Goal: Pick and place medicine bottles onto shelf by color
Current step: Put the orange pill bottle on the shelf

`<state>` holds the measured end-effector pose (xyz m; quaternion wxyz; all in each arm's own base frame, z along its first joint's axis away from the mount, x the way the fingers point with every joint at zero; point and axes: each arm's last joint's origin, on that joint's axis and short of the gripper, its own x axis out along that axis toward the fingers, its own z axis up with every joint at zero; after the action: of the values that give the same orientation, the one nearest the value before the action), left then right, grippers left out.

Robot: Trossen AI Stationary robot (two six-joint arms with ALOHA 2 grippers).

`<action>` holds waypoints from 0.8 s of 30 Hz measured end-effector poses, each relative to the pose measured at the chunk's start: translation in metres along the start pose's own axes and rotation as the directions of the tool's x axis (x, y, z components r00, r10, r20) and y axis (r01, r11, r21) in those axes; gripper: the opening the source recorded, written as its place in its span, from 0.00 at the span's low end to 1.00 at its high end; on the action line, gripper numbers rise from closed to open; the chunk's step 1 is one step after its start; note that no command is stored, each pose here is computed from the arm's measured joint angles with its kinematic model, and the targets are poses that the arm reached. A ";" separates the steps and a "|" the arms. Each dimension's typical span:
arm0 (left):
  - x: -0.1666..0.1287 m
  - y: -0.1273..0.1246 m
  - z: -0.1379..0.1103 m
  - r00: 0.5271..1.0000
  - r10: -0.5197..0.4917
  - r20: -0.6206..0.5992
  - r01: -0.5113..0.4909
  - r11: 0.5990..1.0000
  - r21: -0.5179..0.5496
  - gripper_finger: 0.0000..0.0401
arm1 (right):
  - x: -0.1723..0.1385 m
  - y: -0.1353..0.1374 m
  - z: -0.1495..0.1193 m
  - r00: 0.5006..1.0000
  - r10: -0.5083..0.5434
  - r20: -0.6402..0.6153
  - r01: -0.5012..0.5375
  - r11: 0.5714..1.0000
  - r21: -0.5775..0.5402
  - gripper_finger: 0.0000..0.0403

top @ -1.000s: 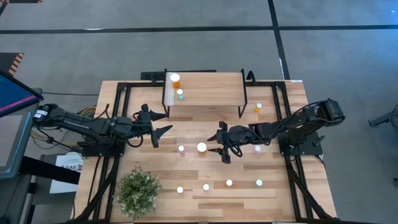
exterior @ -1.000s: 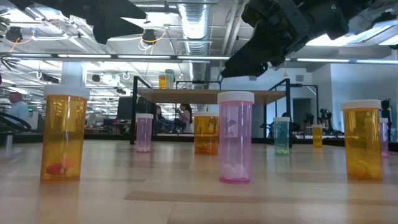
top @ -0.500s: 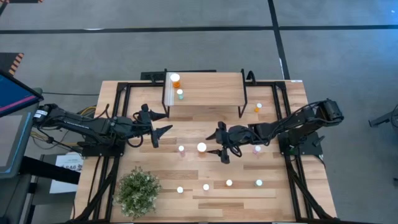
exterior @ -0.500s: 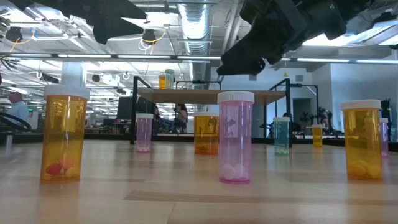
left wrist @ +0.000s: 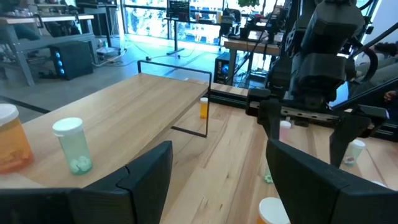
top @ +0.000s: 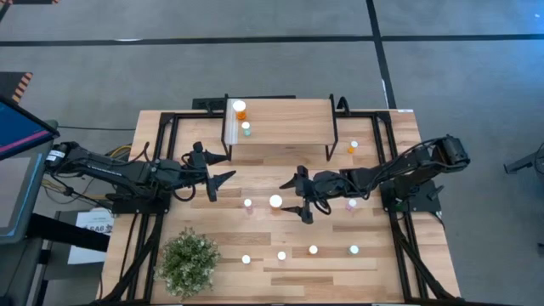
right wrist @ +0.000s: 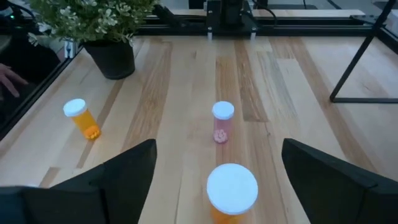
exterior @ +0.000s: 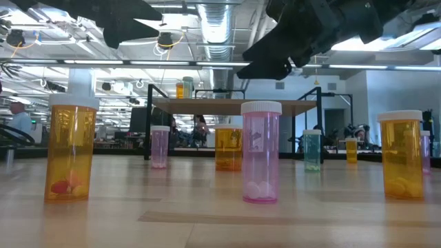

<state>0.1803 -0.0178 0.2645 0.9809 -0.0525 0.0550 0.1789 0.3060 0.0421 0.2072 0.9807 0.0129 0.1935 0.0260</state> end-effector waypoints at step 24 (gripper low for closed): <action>0.000 0.000 -0.001 1.000 0.001 -0.006 -0.001 1.000 0.005 0.62 | 0.049 -0.005 -0.008 0.993 -0.034 -0.111 0.029 0.999 -0.045 0.92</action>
<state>0.1801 -0.0177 0.2638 0.9808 -0.0508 0.0585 0.1790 0.3483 0.0398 0.1815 0.9686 -0.0127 0.2478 0.0156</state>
